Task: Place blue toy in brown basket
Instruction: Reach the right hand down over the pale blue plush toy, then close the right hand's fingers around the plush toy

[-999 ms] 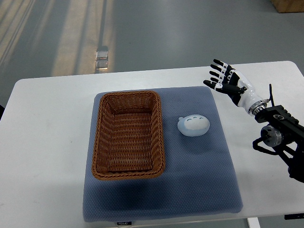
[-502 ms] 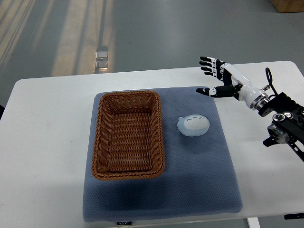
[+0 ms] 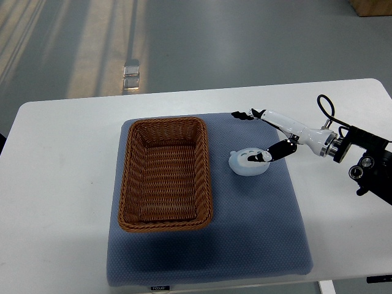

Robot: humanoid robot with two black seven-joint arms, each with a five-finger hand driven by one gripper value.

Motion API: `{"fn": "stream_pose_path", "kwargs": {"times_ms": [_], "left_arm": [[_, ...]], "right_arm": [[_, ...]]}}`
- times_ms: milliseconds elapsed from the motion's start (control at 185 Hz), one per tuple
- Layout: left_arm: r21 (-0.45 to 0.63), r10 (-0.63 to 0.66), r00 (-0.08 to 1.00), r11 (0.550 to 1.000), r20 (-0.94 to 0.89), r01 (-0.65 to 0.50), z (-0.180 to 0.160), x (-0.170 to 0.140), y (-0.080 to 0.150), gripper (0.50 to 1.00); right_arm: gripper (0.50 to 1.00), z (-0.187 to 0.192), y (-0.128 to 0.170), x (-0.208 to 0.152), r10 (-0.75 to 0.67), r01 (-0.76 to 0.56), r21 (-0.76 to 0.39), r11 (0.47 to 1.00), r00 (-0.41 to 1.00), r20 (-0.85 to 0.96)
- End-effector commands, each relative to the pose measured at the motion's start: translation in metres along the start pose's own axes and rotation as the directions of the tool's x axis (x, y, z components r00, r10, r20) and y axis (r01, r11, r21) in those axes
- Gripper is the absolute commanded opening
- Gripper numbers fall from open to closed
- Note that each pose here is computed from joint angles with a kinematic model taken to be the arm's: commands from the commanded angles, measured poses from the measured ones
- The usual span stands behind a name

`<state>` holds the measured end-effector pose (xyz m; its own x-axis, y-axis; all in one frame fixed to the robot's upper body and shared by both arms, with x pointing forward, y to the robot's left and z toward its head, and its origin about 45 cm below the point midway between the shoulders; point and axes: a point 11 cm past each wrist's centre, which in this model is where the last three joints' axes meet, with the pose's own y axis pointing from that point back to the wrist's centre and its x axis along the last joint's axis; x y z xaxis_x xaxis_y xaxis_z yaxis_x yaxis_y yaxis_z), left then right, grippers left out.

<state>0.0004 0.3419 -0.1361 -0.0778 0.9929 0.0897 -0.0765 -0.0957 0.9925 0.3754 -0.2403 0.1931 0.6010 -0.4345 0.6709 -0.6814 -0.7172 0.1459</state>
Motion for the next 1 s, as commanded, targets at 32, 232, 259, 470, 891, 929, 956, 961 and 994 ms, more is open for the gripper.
{"fn": "stream_pose_path", "kwargs": {"times_ms": [32,232,259,470,891,929,956,961,994], "left_arm": [[0.0,0.0,1.0,1.0,0.0,0.0,0.001,0.0,0.0,1.0],[0.0,0.0,1.0,1.0,0.001,0.0,0.001,0.0,0.0,1.0],[0.0,0.0,1.0,1.0,0.0,0.0,0.001,0.0,0.0,1.0],[0.002,-0.002,1.0,1.0,0.001,0.002,0.0,-0.001,0.0,1.0],[0.0,-0.003,1.0,1.0,0.001,0.003,0.001,-0.001,0.0,1.0],[0.002,-0.003,1.0,1.0,0.003,0.003,0.001,-0.001,0.0,1.0],[0.0,-0.003,1.0,1.0,0.004,0.003,0.001,-0.001,0.0,1.0],[0.0,-0.003,1.0,1.0,0.004,0.003,0.001,-0.001,0.0,1.0],[0.002,-0.003,1.0,1.0,0.003,0.003,0.001,-0.001,0.0,1.0]], "right_arm": [[0.911,-0.003,-0.003,-0.009,-0.075,0.075,0.011,0.997,0.996,-0.057],[0.911,-0.002,-0.008,-0.02,-0.112,0.112,0.001,0.994,0.989,-0.096],[0.911,0.0,-0.007,-0.019,-0.114,0.114,-0.007,0.993,0.988,-0.104],[0.907,0.021,-0.003,-0.017,-0.151,0.139,-0.084,0.987,0.976,-0.155],[0.77,0.028,-0.005,-0.033,-0.18,0.161,-0.104,0.981,0.962,-0.204],[0.74,0.028,-0.005,-0.034,-0.183,0.164,-0.104,0.981,0.962,-0.205],[0.699,0.029,-0.005,-0.034,-0.184,0.165,-0.108,0.98,0.961,-0.205],[0.699,0.029,-0.005,-0.034,-0.184,0.165,-0.108,0.98,0.961,-0.205],[0.656,0.029,-0.005,-0.033,-0.183,0.163,-0.111,0.98,0.961,-0.207]]}}
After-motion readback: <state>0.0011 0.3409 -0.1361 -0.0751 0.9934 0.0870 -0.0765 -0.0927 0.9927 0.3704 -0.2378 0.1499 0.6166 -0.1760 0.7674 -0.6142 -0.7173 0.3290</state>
